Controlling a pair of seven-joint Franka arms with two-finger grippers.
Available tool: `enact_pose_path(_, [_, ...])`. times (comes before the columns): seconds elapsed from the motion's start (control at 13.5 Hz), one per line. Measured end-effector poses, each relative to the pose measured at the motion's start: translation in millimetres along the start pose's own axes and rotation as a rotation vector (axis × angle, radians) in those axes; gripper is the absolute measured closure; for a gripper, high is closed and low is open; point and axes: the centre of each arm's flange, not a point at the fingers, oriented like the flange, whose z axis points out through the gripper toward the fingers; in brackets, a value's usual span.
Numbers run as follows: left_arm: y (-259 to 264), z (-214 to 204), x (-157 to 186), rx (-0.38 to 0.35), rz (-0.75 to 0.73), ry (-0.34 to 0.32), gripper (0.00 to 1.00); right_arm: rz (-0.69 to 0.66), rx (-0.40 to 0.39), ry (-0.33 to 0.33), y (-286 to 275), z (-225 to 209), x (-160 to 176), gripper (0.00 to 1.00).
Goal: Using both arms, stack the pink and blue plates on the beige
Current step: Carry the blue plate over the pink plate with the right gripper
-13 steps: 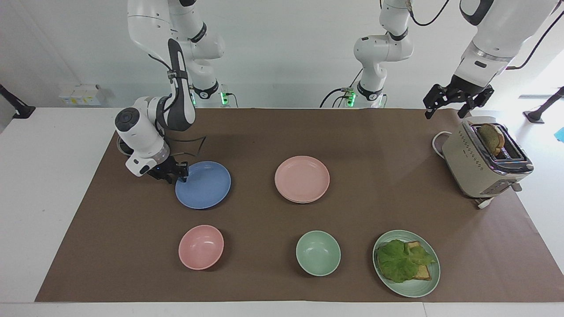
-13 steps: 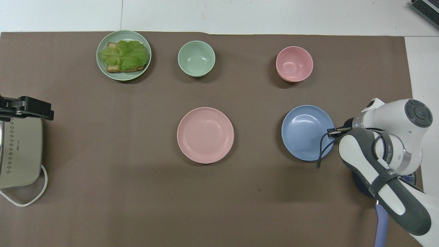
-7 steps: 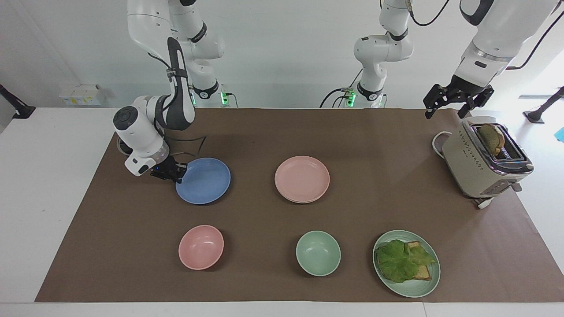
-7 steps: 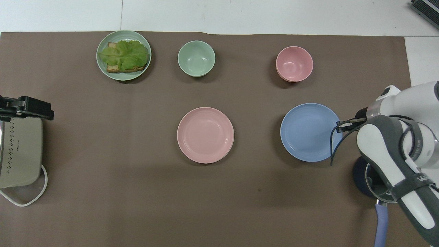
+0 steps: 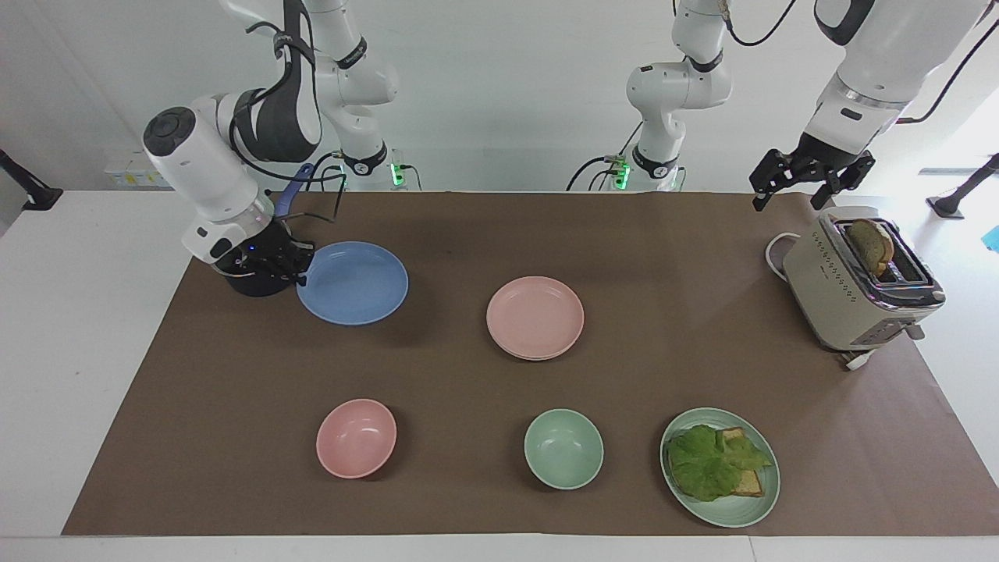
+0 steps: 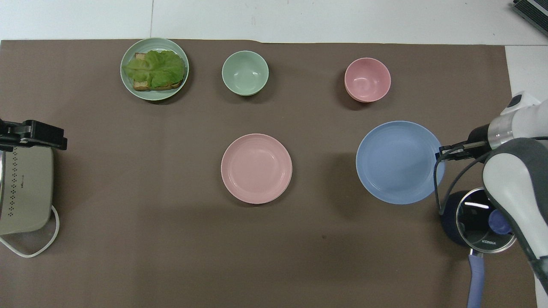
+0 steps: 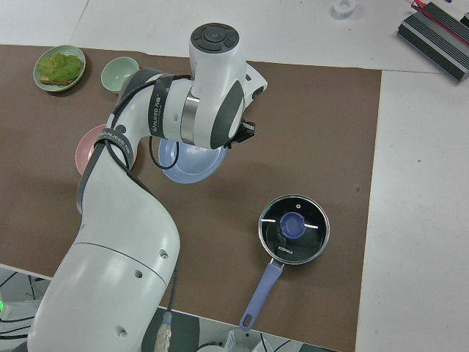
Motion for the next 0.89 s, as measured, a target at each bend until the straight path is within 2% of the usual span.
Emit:
enact_pose_path(0.52, [0,0,0,0.0,0.0,0.0,0.0,0.121,-0.008,-0.016,-127,6,1,0.96])
enact_pose_path(0.89, [0,0,0,0.0,0.0,0.0,0.0,0.169,-0.006,0.007,-177,22,1,0.96])
